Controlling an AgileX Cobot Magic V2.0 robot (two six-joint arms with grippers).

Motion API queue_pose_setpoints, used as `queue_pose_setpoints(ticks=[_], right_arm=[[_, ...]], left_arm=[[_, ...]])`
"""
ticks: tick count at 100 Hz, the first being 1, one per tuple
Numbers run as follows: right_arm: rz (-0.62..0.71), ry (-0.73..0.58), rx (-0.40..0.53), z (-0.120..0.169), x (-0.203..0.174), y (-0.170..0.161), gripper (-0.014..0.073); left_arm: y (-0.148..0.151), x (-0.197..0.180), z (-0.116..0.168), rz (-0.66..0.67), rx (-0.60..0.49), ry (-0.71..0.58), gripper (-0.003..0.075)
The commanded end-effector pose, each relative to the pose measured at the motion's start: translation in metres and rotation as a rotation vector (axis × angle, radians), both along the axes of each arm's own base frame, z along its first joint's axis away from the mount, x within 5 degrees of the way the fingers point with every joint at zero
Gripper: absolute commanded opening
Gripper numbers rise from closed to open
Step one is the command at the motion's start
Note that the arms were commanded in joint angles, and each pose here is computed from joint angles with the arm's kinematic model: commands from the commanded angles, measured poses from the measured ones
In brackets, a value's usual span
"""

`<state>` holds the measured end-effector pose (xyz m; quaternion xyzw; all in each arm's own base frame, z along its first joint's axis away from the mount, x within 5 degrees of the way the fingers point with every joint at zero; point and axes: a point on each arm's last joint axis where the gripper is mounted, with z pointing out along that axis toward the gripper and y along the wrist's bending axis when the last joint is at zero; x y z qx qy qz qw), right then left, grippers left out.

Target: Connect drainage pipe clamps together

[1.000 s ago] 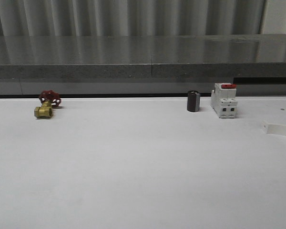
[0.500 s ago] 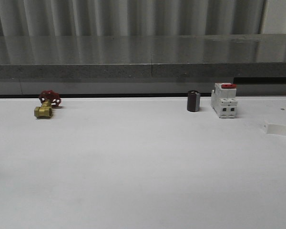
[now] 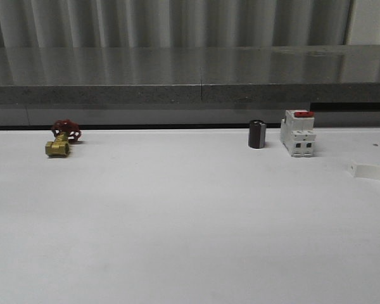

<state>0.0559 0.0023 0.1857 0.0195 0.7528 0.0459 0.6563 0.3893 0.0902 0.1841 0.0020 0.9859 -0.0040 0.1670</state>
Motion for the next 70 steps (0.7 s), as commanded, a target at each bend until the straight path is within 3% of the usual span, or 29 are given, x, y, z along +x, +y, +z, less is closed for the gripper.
queue_pose_setpoints(ticks=[1, 20, 70], right_arm=[[-0.001, -0.119, -0.007, 0.014, -0.001, 0.000, -0.0118], [-0.001, -0.119, -0.007, 0.014, -0.001, 0.000, -0.0118], [-0.001, -0.119, -0.007, 0.014, -0.001, 0.000, -0.0118]], left_arm=[[0.002, 0.008, 0.019, -0.012, 0.016, -0.072, 0.0618], [0.005, 0.012, 0.003, -0.032, 0.030, -0.037, 0.0618], [0.004, 0.012, 0.002, -0.036, 0.028, -0.024, 0.0618]])
